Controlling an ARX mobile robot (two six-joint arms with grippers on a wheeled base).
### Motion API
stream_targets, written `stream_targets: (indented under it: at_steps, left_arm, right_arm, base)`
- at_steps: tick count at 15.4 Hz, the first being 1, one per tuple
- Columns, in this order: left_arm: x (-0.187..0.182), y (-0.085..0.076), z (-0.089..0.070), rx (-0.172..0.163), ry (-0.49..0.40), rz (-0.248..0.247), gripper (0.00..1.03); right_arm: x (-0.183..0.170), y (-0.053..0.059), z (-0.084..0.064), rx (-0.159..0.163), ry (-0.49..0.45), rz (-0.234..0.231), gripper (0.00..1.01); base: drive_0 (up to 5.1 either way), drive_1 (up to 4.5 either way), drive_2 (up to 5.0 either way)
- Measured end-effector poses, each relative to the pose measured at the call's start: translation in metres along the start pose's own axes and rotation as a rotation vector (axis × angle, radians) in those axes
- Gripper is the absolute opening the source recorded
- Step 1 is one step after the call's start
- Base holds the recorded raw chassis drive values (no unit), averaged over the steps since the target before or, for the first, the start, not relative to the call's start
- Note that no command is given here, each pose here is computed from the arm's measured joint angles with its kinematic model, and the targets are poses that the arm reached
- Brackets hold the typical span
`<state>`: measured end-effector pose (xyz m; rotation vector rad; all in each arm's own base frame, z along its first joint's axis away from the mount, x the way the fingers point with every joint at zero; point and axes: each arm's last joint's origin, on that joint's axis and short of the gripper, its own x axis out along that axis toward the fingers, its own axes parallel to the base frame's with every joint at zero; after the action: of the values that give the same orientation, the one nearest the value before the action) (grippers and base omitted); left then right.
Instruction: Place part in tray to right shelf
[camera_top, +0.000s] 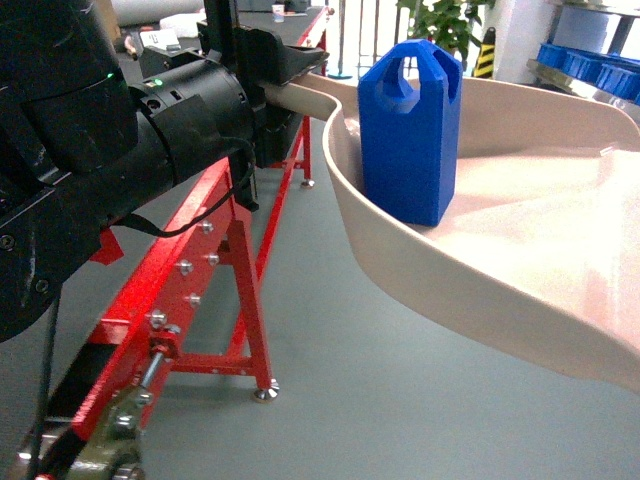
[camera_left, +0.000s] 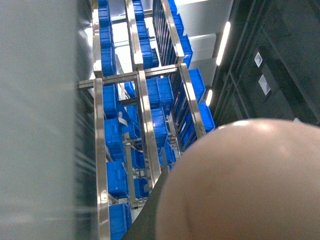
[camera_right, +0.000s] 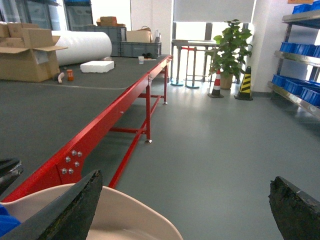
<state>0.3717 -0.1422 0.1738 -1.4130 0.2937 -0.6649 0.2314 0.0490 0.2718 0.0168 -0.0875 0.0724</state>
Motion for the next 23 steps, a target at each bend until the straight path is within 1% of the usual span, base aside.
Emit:
stream_targets:
  at_steps: [14, 18, 19, 21, 23]
  left_arm:
    - [0.0002, -0.0004, -0.0005, 0.001, 0.0, -0.005, 0.12]
    - [0.0, 0.0002, -0.0003, -0.001, 0.0, 0.001, 0.12]
    - [0.0, -0.0003, -0.0002, 0.0, -0.001, -0.005, 0.12]
    - [0.0, 0.0007, -0.0004, -0.001, 0.0, 0.005, 0.12]
    - [0.0001, 0.0, -0.0006, 0.0, -0.001, -0.002, 0.12]
  right_arm:
    - [-0.0001, 0.0001, 0.0006, 0.001, -0.005, 0.0, 0.98]
    - [-0.0001, -0.0001, 0.0003, 0.0, -0.003, -0.002, 0.98]
    - [-0.0002, 0.0004, 0.0009, 0.001, -0.008, 0.003, 0.98]
    - [0.0, 0.0001, 0.0002, 0.0, -0.002, -0.001, 0.98]
    - [-0.0001, 0.0001, 0.0005, 0.001, -0.004, 0.0, 0.98]
  base:
    - [5.0, -2.39, -2.4]
    - [5.1, -2.38, -2.4]
    - [5.1, -2.38, -2.4]
    - [5.0, -2.44, -2.4]
    - [0.0, 0.0, 0.0]
